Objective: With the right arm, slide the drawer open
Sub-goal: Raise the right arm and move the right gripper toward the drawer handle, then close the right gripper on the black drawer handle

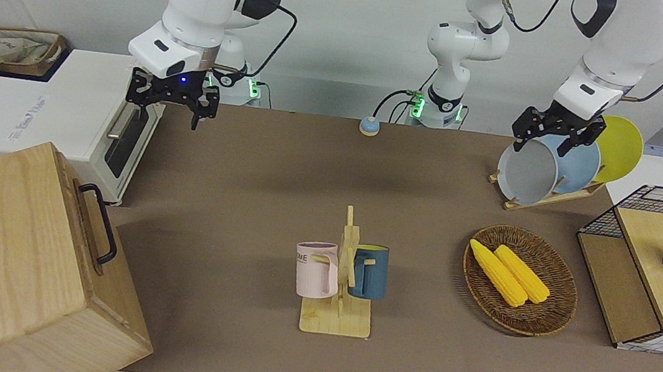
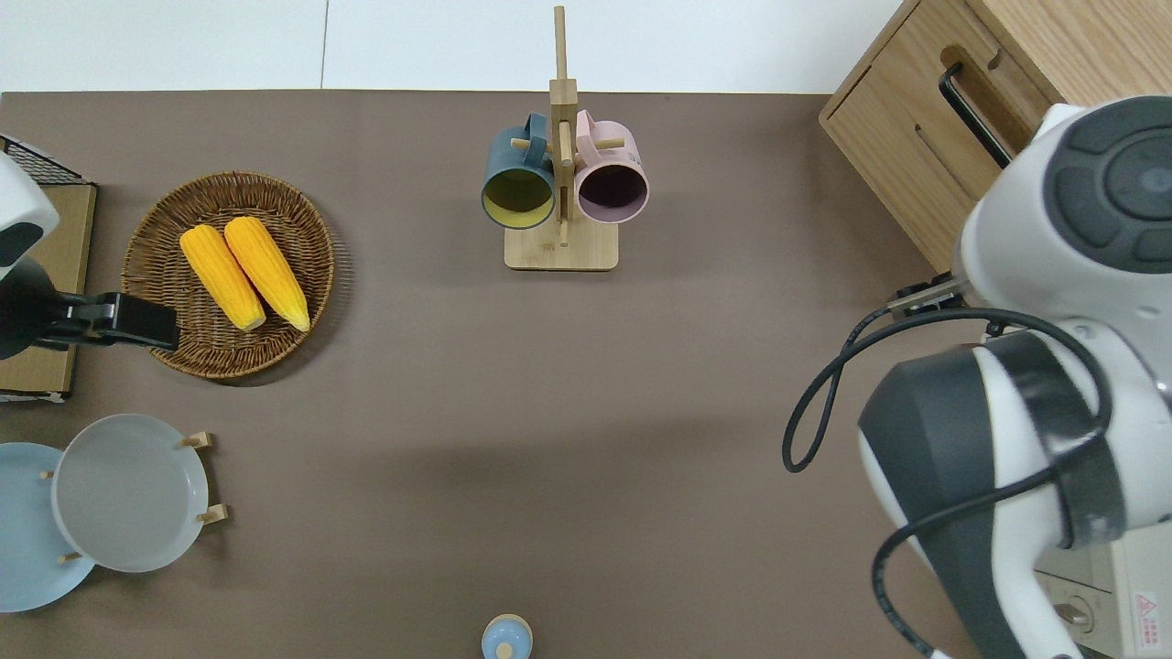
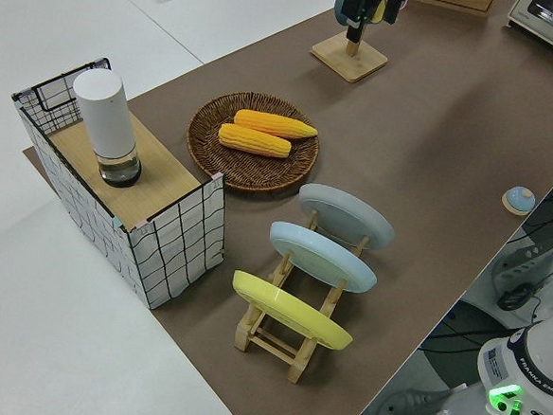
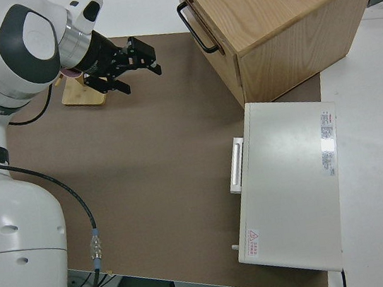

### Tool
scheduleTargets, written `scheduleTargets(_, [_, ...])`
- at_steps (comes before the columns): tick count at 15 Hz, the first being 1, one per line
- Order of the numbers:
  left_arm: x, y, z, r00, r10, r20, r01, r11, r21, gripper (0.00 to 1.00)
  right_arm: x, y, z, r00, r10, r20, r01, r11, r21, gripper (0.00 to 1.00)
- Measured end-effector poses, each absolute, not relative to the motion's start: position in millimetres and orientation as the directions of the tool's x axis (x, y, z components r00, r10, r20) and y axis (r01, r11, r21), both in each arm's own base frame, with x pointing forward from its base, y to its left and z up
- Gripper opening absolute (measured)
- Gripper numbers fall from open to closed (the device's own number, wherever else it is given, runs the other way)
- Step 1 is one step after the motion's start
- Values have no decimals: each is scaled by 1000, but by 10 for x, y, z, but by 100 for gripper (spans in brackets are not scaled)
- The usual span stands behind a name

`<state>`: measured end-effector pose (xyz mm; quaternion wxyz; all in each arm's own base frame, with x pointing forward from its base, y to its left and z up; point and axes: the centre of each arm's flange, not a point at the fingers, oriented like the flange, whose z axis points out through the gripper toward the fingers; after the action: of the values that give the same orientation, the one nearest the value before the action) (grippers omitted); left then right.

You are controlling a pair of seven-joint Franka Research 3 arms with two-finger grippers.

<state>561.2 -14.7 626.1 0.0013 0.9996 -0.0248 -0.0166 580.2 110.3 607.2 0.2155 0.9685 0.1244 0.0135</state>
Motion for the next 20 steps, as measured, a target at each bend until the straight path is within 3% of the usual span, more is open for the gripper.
scheduleTargets(8, [5612, -147, 6261, 998, -50, -33, -50, -999, 3, 100, 5907, 1728, 5876, 928, 371, -26, 292, -682, 670, 98])
scheduleTargets(13, [5612, -147, 6261, 998, -50, -33, -50, -999, 3, 100, 6211, 1920, 5403, 865, 499, -62, 327, -465, 823, 98])
scheduleTargets(20, [5612, -147, 6261, 998, -50, -33, -50, -999, 3, 100, 6478, 1970, 4949, 830, 550, -89, 287, -284, 915, 98])
